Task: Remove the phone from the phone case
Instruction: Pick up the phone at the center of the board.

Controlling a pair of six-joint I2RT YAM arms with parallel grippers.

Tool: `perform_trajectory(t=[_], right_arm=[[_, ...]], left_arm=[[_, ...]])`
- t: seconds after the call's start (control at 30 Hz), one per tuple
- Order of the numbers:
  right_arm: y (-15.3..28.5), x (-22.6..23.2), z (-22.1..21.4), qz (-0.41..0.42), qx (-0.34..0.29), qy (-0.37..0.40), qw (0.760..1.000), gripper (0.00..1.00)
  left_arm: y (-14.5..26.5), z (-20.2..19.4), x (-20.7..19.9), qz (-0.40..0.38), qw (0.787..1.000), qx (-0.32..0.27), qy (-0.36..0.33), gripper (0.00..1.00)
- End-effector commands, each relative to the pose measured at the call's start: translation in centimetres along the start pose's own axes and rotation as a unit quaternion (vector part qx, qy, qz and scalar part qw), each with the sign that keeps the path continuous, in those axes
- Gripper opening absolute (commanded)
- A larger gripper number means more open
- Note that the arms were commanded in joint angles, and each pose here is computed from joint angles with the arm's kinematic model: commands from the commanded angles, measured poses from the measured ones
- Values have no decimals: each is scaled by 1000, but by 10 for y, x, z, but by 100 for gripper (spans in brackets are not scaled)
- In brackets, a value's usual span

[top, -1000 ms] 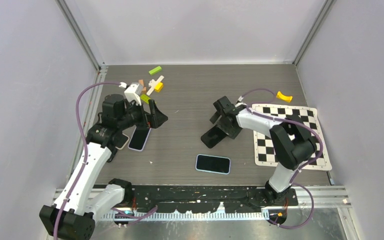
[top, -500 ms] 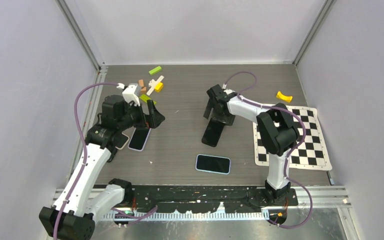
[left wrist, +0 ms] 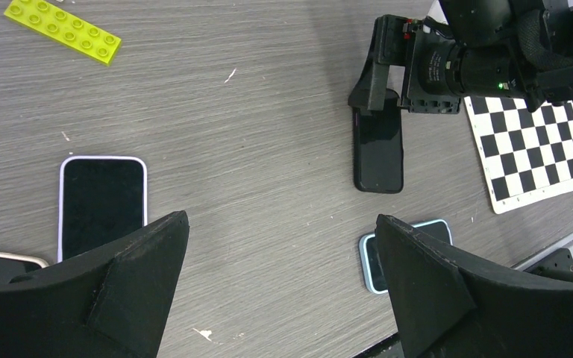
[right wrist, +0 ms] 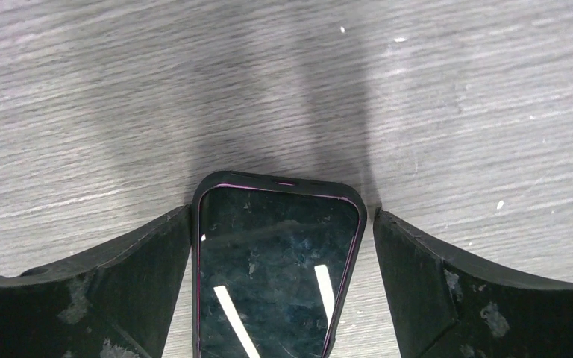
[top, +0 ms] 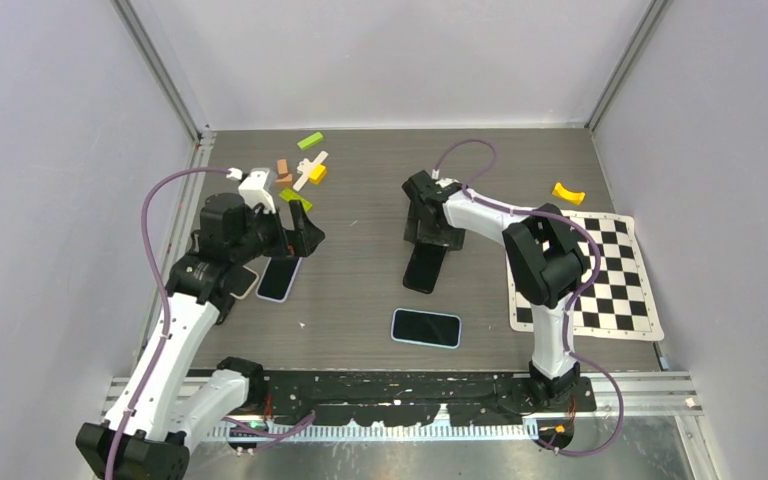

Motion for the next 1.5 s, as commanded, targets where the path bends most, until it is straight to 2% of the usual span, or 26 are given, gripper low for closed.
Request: perform_trajectory(t=[0.0, 0.2, 0.4, 0.47, 0.53, 0.57, 0.63, 0.8, 0.87, 0.93, 0.97, 1.07, 1.2, 1.33, 1.47], right_arm=[[4, -18, -13, -64, -3, -33, 997, 96], [4, -6, -24, -52, 10, -61, 997, 98], [0, -4, -33, -65, 27, -86, 994, 86], [0, -4, -32, -61, 23, -92, 994, 77], [3, -1, -29, -45, 13, -95, 994, 64], [3, 3, -25, -32, 4, -98, 995, 55], [15, 8, -14, -3, -18, -99, 995, 45], [50, 19, 14, 77, -81, -84, 990, 35], [70, 24, 30, 118, -123, -87, 982, 32], [89, 24, 39, 149, -154, -87, 973, 31], [101, 20, 41, 162, -168, -84, 969, 31], [125, 21, 48, 211, -205, -82, 952, 31], [149, 17, 50, 247, -227, -81, 938, 31], [152, 18, 46, 272, -231, -88, 930, 29], [141, 20, 42, 265, -222, -89, 934, 29]], left_arm=[[8, 9, -1, 5, 999, -29, -12, 100], [12, 10, -1, 8, 999, -39, -15, 100], [14, 10, -1, 11, 999, -43, -16, 100], [14, 11, -1, 12, 999, -43, -16, 100], [14, 10, 0, 15, 999, -44, -14, 100], [14, 10, 0, 16, 999, -44, -13, 100], [13, 9, 0, 16, 999, -43, -9, 100], [10, 7, -7, -15, 999, -40, 1, 100], [8, 6, -9, -28, 999, -42, 5, 97], [4, 6, -9, -33, 998, -45, 4, 84], [3, 6, -8, -28, 999, -45, 10, 83], [0, 7, -10, -28, 998, -44, 40, 85], [-8, 5, -29, -112, 992, -22, 53, 87], [-20, 2, -36, -151, 985, -10, 85, 87], [-33, 1, -34, -153, 982, -11, 105, 87]])
Point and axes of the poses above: each gripper's point midway between its finger pads, its own y axis back along the fingers, its own x axis along the line the jaws close on, z = x × y, the point moved 5 cm from there along y, back along the fingers, and after that the axes turned 3 degrees about y, right-handed, at the moved point
